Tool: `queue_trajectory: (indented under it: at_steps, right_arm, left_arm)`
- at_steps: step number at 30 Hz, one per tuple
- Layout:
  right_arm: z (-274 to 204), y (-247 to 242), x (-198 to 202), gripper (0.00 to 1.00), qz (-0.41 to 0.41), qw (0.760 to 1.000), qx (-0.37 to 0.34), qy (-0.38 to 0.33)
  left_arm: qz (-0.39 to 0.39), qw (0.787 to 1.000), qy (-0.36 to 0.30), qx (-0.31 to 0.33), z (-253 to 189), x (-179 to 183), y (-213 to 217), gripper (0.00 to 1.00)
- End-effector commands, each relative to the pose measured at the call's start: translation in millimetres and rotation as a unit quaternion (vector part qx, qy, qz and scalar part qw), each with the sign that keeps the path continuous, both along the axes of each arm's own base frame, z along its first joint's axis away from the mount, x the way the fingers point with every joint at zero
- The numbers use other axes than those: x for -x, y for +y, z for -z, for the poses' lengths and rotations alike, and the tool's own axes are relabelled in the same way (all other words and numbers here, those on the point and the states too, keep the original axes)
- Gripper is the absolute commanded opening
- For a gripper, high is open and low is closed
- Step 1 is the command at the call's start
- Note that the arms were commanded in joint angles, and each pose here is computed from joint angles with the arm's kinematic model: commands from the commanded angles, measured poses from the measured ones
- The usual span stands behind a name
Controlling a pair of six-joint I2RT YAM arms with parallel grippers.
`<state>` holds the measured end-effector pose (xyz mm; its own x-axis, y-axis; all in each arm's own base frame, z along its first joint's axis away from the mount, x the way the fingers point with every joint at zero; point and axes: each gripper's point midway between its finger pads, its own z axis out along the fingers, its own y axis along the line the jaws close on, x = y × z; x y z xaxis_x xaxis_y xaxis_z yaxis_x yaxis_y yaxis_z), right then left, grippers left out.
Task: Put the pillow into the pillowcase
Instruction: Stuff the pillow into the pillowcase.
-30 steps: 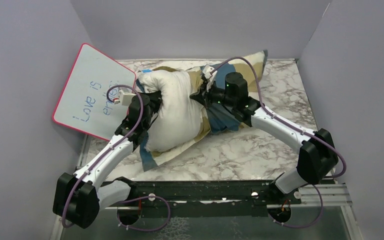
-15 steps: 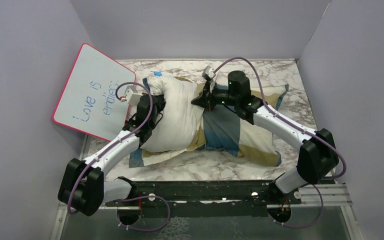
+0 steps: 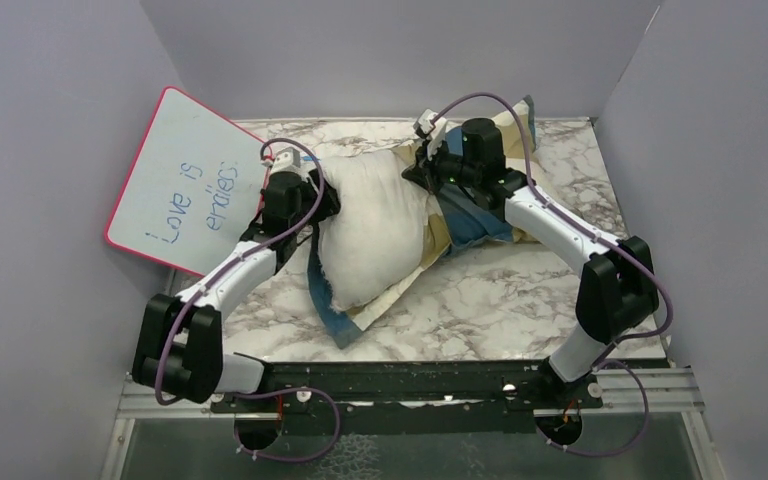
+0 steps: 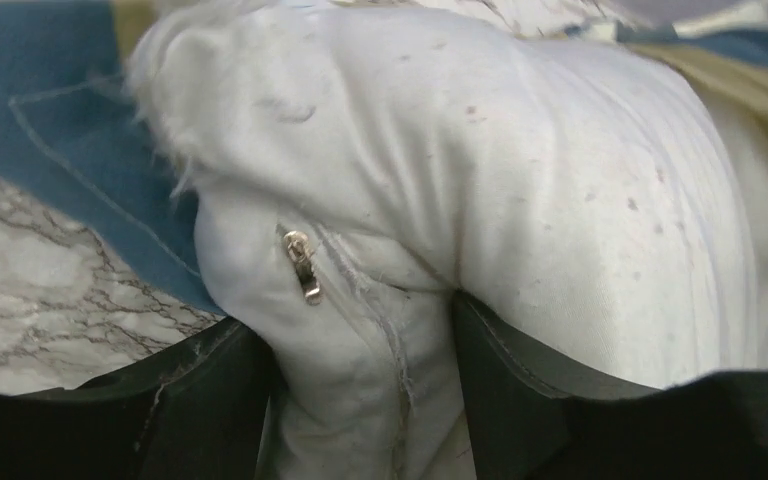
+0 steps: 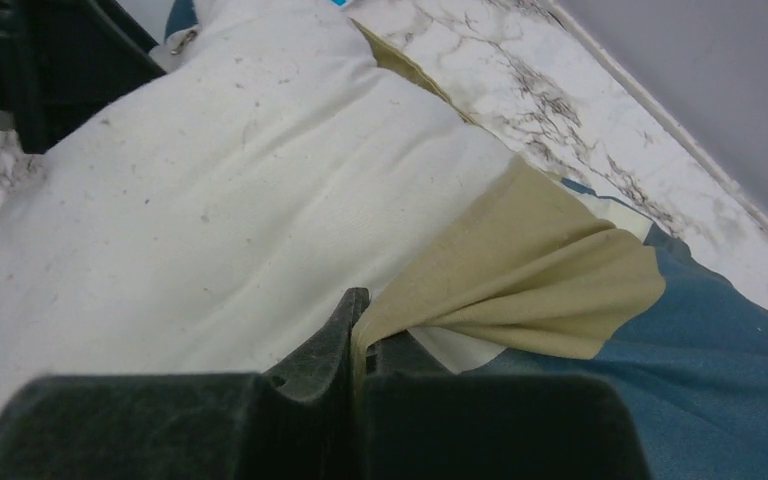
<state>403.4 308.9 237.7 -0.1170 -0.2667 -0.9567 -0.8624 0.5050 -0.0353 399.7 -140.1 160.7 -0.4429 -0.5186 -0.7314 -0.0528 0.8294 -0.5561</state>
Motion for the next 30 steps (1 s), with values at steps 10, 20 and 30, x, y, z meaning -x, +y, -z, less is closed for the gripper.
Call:
queue_trajectory:
  at_steps: [10, 20, 30]
  right_arm:
    - [-16.6, 15.9, -1.1, 0.00, -0.061, 0.998, -0.007, -0.029]
    - [-23.6, 16.7, 2.1, 0.00, -0.061, 0.998, -0.017, -0.021]
    - [-40.2, 28.7, 37.5, 0.00, -0.083, 0.986, -0.120, 0.086]
  left_arm:
    - [0.360, 0.852, -0.260, -0.276, -102.3, 69.0, -60.4, 0.71]
    - [0.449, 0.788, -0.258, -0.333, -60.9, 86.2, -106.7, 0.93]
    - [0.443, 0.794, -0.231, -0.345, 8.1, 46.0, -132.9, 0.18]
